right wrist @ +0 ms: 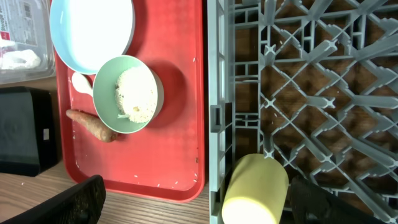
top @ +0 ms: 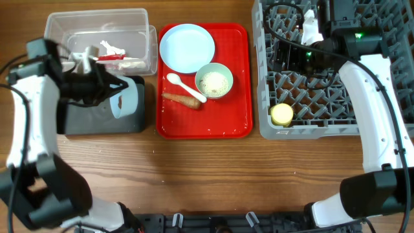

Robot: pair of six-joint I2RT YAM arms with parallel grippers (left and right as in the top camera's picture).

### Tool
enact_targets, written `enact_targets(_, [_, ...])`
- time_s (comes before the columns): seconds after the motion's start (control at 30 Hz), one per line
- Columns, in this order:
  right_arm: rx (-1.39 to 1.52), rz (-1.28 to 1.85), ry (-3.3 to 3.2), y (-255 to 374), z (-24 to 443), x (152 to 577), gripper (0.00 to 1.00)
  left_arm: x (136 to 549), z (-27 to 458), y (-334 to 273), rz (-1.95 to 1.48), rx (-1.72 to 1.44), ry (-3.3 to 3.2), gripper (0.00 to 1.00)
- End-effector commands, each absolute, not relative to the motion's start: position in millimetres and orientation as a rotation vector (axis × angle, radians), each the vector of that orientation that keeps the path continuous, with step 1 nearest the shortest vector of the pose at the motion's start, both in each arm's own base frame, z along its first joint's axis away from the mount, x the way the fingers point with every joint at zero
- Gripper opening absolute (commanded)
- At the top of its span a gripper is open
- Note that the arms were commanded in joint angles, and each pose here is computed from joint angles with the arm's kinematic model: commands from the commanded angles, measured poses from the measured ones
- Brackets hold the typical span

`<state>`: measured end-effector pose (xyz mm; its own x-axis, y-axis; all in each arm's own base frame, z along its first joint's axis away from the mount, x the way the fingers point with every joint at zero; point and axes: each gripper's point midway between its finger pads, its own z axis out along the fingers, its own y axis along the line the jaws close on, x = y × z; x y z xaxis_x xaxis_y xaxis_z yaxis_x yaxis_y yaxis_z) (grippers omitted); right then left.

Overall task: Sort waste into correct bins and load items into the dishwasher rack
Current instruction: 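Lift the small blue bowl with the left gripper, tip food into black tray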

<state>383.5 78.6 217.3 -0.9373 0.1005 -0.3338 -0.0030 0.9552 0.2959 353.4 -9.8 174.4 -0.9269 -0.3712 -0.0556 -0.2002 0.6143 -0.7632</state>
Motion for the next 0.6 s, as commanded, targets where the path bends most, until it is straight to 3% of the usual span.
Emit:
enact_targets(0.0, [0.043, 0.434, 2.723, 81, 229, 384, 0.96, 367, 184, 4, -1.552, -0.403, 2.352, 0.04])
enact_targets(0.27, [0.042, 0.433, 2.723, 81, 229, 384, 0.96, 382, 165, 37, -1.885, -0.668, 2.063, 0.04])
enact_targets(0.57, [0.027, 0.43, 2.721, 81, 229, 384, 0.96, 382, 185, 35, -2.017, -0.758, 1.936, 0.04])
